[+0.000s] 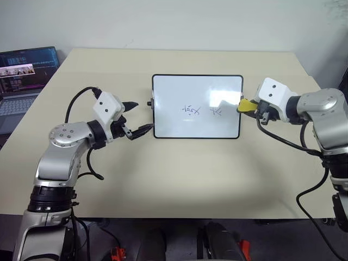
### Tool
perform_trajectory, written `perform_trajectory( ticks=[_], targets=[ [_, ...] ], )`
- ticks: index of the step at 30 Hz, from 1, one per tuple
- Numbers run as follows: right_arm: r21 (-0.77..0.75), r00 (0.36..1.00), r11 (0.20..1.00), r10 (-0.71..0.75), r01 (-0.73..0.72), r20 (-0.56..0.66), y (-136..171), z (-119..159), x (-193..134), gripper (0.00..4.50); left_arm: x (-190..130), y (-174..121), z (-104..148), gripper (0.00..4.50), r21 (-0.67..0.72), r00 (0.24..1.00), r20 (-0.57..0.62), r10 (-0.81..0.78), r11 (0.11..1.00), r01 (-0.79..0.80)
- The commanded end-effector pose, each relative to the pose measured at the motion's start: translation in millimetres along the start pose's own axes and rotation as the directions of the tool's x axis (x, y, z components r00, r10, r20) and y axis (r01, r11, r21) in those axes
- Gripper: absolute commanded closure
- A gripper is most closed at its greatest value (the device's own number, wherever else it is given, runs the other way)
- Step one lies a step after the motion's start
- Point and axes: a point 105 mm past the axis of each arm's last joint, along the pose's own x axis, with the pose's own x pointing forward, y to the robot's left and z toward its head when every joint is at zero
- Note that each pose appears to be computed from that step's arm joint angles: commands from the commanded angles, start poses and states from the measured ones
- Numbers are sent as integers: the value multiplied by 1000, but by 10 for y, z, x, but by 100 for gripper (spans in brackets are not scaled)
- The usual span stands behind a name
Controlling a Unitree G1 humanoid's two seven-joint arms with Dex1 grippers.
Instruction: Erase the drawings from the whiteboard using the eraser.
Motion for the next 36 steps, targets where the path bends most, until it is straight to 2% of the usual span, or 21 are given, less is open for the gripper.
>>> perform_trajectory(
  ticks=[1, 6, 11, 19, 22, 25, 28, 31, 36],
  targets=[
    [-21, 999, 999, -36, 36, 8, -86, 35, -85, 338, -27, 50, 189, 0, 69, 999, 35, 9, 998, -11],
    [-29, 999, 998, -47, 48, 15, -114, 73, -122, 338, -42, 85, 219, 0, 84, 999, 34, 14, 996, -17],
    [-32, 996, 998, -42, 45, 75, -115, 244, -103, 338, -36, 99, 225, 0, 88, 999, 35, 18, 996, -21],
    [-37, 997, 999, -33, 36, 73, -98, 249, -88, 338, -43, 95, 216, 0, 88, 999, 35, 19, 996, -22],
    [-33, 992, 998, -42, 46, 118, -105, 352, -60, 338, -35, 86, 211, 0, 86, 999, 35, 16, 996, -19],
    [-27, 975, 998, -42, 49, 218, -36, 608, 60, 338, -24, 72, 200, 0, 82, 999, 36, 9, 997, -12],
    [-27, 953, 1000, 12, -4, 304, 166, 924, 252, 338, 16, 54, 190, 0, 79, 999, 37, -1, 997, -2],
    [-36, 966, 999, 12, -2, 260, 265, 1011, 484, 338, 49, 47, 195, 0, 78, 999, 43, -7, 997, 4],
    [-19, 983, 998, -48, 52, 179, 205, 962, 704, 338, 54, 22, 136, 0, 72, 999, 26, -20, 997, 19]
  ],
)
